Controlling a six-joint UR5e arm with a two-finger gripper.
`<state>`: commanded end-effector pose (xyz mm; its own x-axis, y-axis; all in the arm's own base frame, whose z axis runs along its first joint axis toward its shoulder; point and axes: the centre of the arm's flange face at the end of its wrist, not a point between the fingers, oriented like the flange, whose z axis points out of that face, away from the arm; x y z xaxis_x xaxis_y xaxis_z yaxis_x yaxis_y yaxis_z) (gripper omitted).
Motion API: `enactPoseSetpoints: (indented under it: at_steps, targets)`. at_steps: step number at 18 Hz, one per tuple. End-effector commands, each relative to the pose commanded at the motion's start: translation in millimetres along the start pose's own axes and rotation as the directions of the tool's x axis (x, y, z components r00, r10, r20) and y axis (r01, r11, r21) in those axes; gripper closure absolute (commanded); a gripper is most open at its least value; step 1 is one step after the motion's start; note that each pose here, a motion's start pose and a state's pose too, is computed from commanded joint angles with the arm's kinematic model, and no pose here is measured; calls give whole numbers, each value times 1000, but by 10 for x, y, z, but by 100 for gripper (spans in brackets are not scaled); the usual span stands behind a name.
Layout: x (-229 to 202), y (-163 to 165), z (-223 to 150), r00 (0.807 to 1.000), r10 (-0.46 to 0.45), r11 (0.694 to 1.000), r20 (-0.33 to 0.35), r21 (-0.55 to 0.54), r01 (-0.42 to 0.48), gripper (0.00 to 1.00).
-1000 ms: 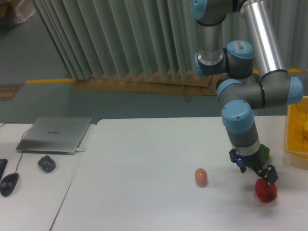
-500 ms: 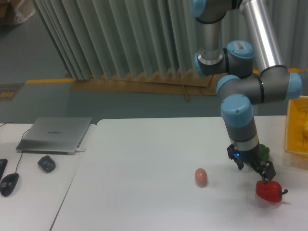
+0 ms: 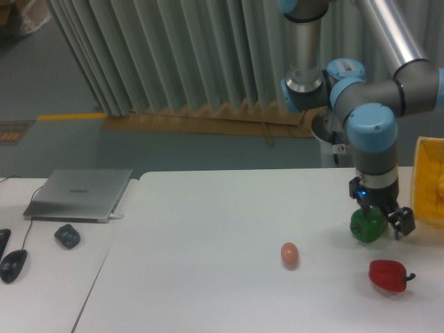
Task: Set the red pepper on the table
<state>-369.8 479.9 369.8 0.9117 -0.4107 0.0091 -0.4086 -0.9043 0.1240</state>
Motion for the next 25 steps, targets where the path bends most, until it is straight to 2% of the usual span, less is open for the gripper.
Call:
enactPoseSetpoints:
  at_steps: [2, 3, 5, 18, 20, 21, 23, 25]
  targets:
    - [12, 294, 79, 993, 116, 993, -29, -2, -116, 0]
    - [21, 495, 124, 990, 137, 991, -38, 4, -137, 0]
    - [2, 622, 90, 983, 178, 984, -36, 7, -178, 0]
    - [-66, 1474, 121, 968, 248, 968, -39, 62, -245, 0]
    - [-80, 1632, 114, 971, 237, 970, -37, 65, -235, 0]
    - [-88, 1671, 111, 973, 229, 971, -33, 76, -226, 0]
    - [-53, 1526, -23, 971, 241, 967, -6, 82, -240, 0]
    - [-1, 1177, -101, 965, 263, 963, 10, 59, -263, 0]
